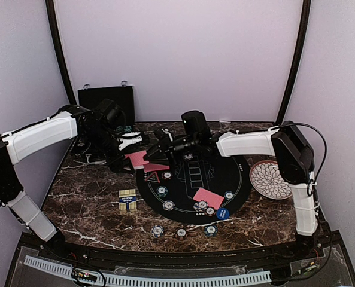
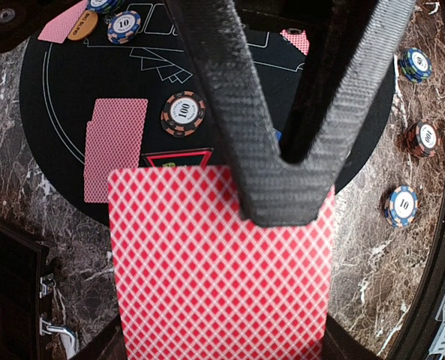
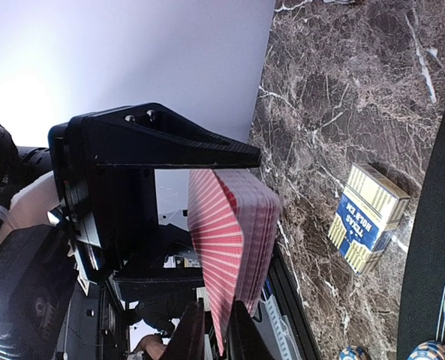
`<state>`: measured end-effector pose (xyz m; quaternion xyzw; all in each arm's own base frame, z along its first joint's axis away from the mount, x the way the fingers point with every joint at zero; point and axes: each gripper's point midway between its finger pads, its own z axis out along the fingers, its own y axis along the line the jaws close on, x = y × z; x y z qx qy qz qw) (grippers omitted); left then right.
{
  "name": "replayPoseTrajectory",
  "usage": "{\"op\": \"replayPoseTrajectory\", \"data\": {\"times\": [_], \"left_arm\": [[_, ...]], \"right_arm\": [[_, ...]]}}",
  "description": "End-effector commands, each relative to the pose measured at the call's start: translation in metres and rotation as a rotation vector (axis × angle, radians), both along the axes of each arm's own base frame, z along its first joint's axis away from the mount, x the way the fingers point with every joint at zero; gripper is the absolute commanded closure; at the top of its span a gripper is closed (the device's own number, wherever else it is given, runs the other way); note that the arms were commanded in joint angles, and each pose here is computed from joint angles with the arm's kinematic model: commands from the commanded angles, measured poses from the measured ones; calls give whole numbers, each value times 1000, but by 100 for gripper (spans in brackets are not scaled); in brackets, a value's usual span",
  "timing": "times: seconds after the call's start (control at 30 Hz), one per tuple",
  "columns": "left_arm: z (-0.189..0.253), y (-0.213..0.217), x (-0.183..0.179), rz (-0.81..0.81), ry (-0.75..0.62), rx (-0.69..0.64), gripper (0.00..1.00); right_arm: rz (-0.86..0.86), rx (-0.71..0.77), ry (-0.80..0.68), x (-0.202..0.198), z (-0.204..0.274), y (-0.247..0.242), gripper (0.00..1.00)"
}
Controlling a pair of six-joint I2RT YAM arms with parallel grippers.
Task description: Distribute texas hold em gaming equipment
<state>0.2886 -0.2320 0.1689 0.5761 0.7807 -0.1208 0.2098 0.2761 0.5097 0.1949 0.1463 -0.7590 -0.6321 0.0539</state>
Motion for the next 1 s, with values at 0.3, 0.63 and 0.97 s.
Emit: {"op": "replayPoseTrajectory", "data": {"times": [0.3,0.63,0.97], "left_arm": [[10,4,-2,0,-31,-13,100],[7,7,-1,9,-28,3,100],[7,7,0,11,-29,7,100]], "right_arm": [[-32,44,-58,13,26,-27,100],[-187,-296,-202,59,-5,-125,100],[-350,-955,-460,118,-38,-235,100]]}}
